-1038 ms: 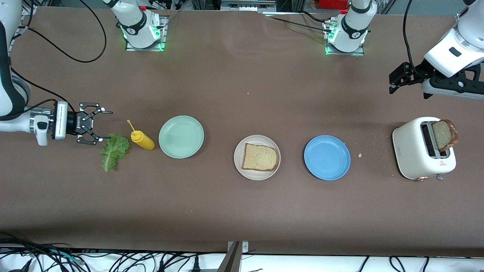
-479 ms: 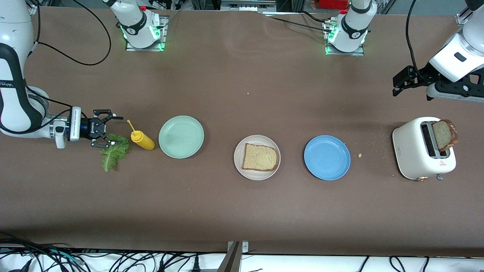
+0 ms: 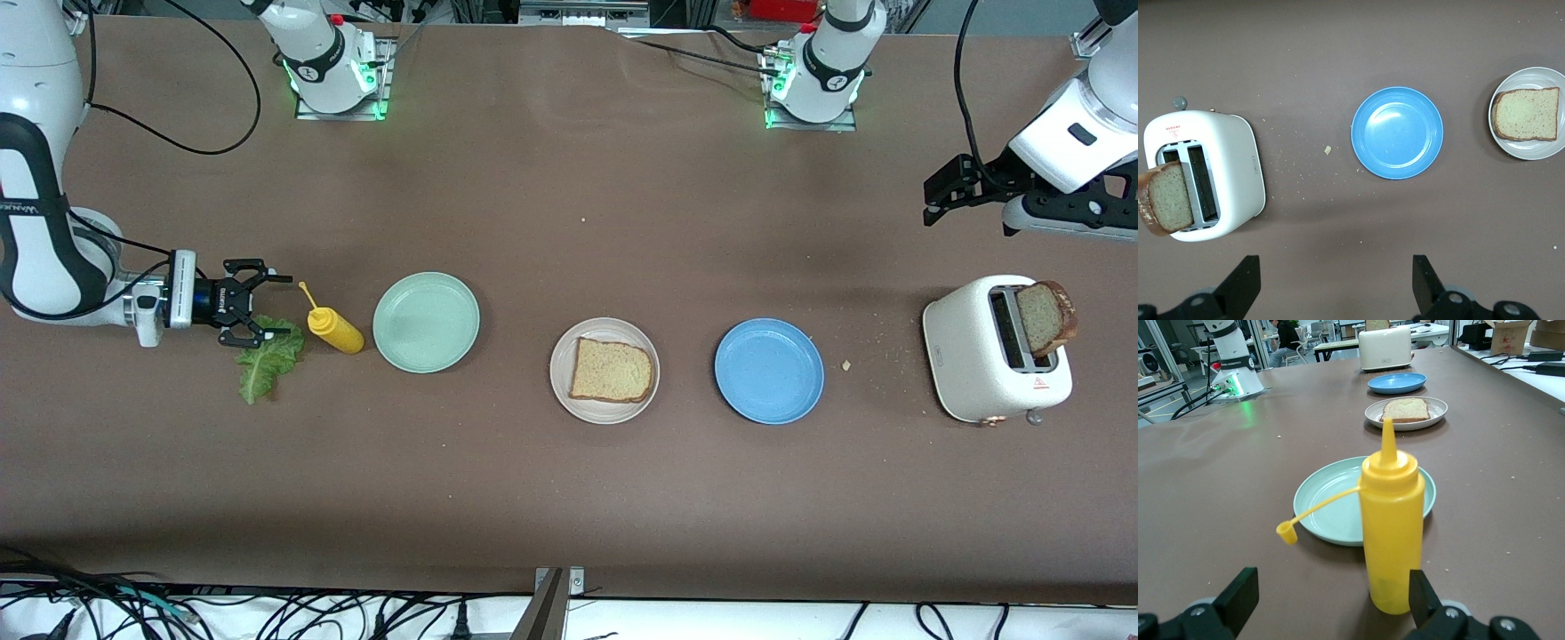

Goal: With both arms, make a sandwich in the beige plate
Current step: 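Close the right gripper on the yellow bottle and lift it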

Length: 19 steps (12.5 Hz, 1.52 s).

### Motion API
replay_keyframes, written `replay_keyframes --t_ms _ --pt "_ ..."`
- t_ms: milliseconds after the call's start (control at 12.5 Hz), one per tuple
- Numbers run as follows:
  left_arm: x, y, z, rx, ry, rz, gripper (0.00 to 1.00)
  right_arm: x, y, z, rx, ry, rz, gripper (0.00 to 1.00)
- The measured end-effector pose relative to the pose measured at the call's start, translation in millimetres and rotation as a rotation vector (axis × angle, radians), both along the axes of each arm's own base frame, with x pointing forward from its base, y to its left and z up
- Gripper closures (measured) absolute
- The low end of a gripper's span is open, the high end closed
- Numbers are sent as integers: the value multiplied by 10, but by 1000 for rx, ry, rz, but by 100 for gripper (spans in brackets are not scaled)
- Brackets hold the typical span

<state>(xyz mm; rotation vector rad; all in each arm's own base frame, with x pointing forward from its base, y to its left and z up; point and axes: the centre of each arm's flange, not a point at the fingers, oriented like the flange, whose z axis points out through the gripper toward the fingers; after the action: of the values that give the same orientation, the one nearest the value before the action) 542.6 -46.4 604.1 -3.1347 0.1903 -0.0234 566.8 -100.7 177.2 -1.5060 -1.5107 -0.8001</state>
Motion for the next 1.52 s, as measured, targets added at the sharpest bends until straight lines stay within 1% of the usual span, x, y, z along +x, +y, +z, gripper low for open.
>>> replay_keyframes --t_ms 479,719,1038,1518 --pt "-3 -6 -2 0 2 -1 0 -27 54 -364 53 -16 -17 0" --pt "-3 -6 -2 0 2 -1 0 36 122 -356 71 -28 -30 0" --pt "-3 -1 -2 0 2 0 0 149 396 -413 113 -35 -43 0" --pt "-3 0 -2 0 2 1 0 200 622 -549 134 -24 -32 1"
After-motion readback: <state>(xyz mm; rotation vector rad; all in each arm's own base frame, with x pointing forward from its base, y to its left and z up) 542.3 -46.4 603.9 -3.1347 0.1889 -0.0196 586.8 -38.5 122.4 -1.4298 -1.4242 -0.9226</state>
